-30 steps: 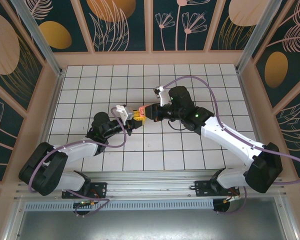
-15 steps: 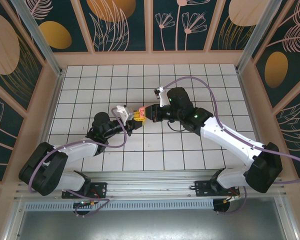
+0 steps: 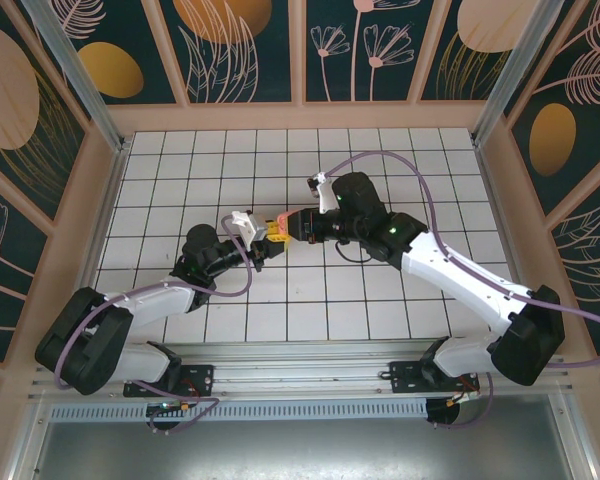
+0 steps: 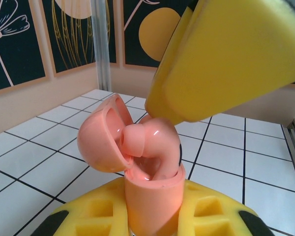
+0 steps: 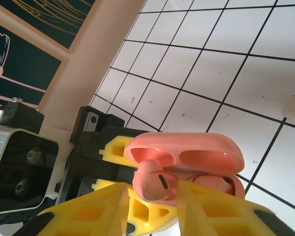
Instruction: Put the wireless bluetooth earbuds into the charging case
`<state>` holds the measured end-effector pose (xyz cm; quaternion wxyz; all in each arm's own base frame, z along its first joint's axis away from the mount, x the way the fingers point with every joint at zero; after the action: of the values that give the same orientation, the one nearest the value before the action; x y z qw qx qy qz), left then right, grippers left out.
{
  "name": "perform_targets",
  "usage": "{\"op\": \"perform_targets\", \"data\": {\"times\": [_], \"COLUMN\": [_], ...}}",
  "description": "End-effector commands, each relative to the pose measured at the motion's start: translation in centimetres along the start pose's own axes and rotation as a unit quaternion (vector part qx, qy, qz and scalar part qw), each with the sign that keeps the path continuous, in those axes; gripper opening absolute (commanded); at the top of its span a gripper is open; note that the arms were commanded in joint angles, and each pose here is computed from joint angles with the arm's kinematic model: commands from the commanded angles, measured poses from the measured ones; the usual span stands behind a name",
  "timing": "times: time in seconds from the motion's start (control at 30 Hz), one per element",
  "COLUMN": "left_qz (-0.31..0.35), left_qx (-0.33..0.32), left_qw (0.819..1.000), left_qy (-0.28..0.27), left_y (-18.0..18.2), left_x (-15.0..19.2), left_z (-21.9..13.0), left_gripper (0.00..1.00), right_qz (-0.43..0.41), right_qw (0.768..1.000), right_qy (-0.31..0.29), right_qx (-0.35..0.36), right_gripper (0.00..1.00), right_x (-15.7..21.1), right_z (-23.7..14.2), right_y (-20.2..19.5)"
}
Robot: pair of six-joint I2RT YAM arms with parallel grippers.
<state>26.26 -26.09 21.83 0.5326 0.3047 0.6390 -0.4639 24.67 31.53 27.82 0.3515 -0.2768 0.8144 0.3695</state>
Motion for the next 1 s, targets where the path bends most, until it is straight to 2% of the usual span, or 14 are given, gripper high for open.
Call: {"op": "perform_targets", "data": {"times": [0.0, 0.23, 0.43, 0.97], "left_qz": [0.03, 0.03, 0.031, 0.034], "left_qx": [0.008, 0.009, 0.01, 0.009], "left_qw": [0.999, 0.999, 0.999, 0.999], "left_qy": [-0.024, -0.021, -0.021, -0.022], "left_y": [-0.6, -0.6, -0.6, -0.6], "left_x": [-1.5, -1.3, -1.4, -1.6], "left_z": [-0.2, -0.1, -0.1, -0.2], "left_gripper": [0.0, 0.0, 0.0, 0.0], "right_qz": [-0.025, -0.031, -0.034, -0.036], "right_qw": [0.999, 0.999, 0.999, 0.997], "right_qy": [-0.023, -0.009, 0.006, 0.049], "right_qx": [0.006, 0.013, 0.019, 0.05], "right_gripper": [0.35, 0.41, 0.42, 0.35], "right_x": [-1.9, -1.9, -1.4, 0.0], "right_z": [-1.4, -0.8, -0.1, 1.5], "right_y": [0.9, 0.6, 0.5, -0.4]}}
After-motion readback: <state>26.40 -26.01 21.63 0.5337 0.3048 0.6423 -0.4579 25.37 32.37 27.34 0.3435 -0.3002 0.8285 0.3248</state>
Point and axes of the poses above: each hand's point on the last joint's axis, 136 mm out from that joint toward the fingers, its own z axis out along the fingers, its own y axis along the line the jaws close on, x = y × z, the point moved 2 cm from there along -z, back along the fingers, and after that the axes turned 14 degrees about -z, right-handed, at the moved point
